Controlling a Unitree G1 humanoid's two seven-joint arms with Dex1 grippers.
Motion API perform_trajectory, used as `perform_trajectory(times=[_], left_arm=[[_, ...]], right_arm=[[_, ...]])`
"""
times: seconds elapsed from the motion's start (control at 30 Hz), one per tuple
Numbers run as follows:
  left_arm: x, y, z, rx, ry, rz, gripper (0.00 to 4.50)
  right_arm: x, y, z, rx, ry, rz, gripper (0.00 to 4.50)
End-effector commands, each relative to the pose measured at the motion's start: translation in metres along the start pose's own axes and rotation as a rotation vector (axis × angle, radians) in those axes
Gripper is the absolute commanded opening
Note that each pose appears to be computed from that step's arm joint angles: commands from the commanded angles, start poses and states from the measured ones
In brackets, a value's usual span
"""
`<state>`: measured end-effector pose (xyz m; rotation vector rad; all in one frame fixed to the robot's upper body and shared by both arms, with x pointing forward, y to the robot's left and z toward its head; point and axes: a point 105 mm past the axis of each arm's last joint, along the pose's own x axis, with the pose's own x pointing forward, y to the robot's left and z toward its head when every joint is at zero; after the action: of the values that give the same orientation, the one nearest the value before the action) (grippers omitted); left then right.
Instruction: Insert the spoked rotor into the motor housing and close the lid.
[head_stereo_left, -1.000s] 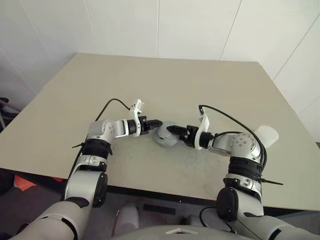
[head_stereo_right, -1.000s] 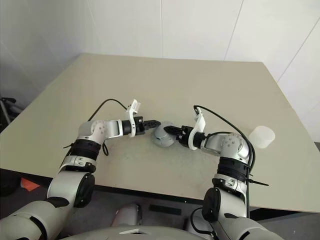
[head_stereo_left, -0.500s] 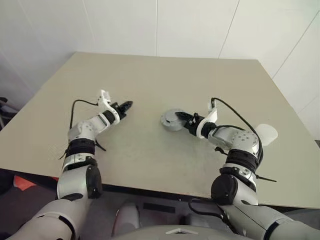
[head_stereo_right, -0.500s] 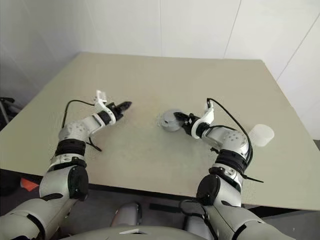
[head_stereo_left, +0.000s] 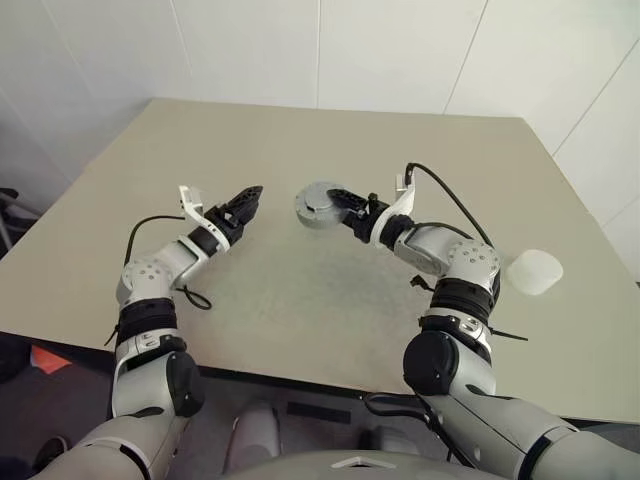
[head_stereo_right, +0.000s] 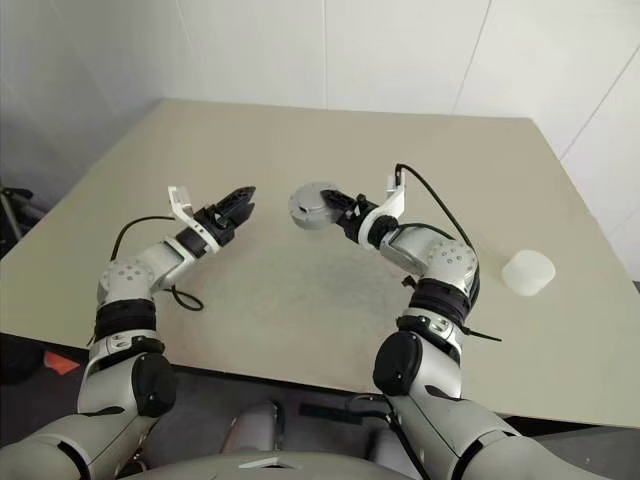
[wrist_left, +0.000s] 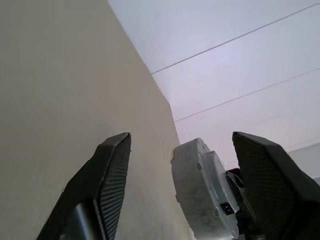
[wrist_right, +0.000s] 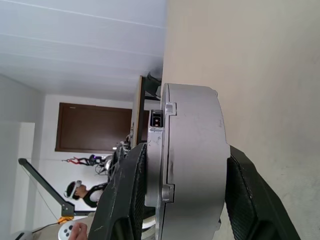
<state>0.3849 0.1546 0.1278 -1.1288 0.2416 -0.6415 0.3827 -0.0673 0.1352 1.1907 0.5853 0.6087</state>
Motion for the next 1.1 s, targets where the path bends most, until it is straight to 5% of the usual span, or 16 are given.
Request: perform_trajectory(times=[0.03, 0.47, 1.1], left_arm=[[-0.001, -0.010, 0.003, -0.001, -0.003, -0.037, 4.47], [0.025, -0.034, -0.057, -0.195, 0.272, -0.146, 4.47], [0.039, -0.044, -0.050, -0.213, 0.191, -0.219, 4.47]], right_arm=[[0.009, 0.042, -0.003, -0.044, 0.012, 0.141, 2.11], [0.012, 0.049, -0.016, -0.060, 0.057, 0.143, 2.11], [0.009, 0.041, -0.020, -0.071, 0.063, 0.117, 2.11]])
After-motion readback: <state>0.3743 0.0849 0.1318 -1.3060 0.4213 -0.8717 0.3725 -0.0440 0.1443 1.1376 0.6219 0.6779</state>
